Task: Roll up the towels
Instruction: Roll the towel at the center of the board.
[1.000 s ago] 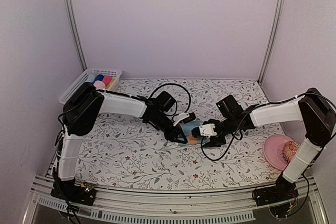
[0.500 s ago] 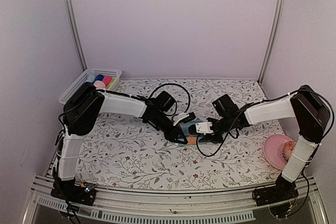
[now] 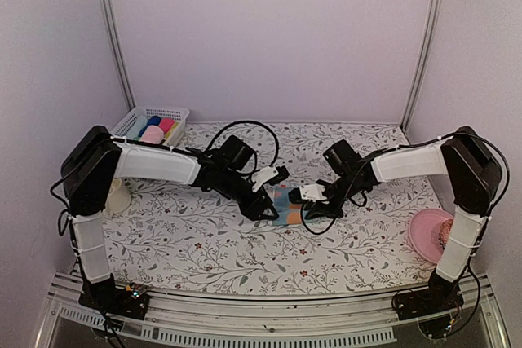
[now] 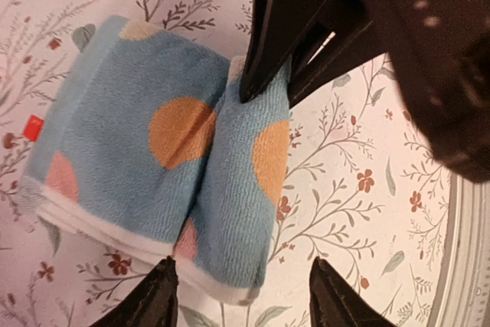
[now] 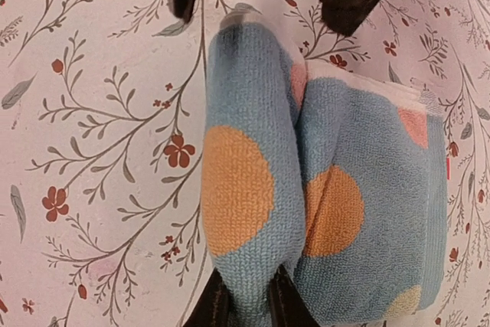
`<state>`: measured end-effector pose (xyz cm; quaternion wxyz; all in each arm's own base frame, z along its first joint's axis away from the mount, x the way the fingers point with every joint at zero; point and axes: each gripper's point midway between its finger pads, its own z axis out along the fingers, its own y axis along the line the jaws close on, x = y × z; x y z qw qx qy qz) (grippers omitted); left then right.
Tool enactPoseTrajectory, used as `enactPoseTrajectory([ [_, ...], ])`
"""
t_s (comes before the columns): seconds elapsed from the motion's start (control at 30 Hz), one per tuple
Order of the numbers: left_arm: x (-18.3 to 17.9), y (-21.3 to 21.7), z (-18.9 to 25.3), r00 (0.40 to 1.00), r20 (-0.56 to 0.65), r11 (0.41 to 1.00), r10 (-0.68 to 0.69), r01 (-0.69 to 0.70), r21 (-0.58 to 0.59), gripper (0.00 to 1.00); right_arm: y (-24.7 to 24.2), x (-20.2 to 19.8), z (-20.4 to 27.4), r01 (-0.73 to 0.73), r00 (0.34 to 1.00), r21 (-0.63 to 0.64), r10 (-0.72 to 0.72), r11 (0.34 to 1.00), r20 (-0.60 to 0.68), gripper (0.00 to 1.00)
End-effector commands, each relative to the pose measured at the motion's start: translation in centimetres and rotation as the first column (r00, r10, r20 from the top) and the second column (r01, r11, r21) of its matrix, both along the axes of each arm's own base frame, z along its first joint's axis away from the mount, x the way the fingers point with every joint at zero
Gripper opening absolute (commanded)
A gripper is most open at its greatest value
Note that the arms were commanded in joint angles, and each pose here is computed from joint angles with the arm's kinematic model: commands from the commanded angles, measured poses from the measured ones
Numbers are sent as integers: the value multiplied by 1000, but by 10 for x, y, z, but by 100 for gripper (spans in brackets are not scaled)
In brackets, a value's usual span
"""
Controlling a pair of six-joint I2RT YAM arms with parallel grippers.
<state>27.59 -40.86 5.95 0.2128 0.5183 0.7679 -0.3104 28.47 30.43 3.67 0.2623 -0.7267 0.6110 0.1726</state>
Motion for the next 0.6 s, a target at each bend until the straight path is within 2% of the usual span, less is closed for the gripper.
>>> enactPoseTrajectory([
  [0.0, 10, 0, 40, 969, 244, 998, 38, -25, -57, 59, -8, -22, -9, -8, 975, -13, 5, 1000, -222, 12],
  [0.33, -25, -12, 23, 842, 535, 998, -66, 67, 18, 61, -12, -27, -8, 7, 866, -26, -19, 1000, -500, 12],
  [0.57, -33, -27, 23, 739, 665, 994, -107, 96, 53, 61, -13, -28, -5, 15, 801, -23, -26, 1000, -598, 12],
])
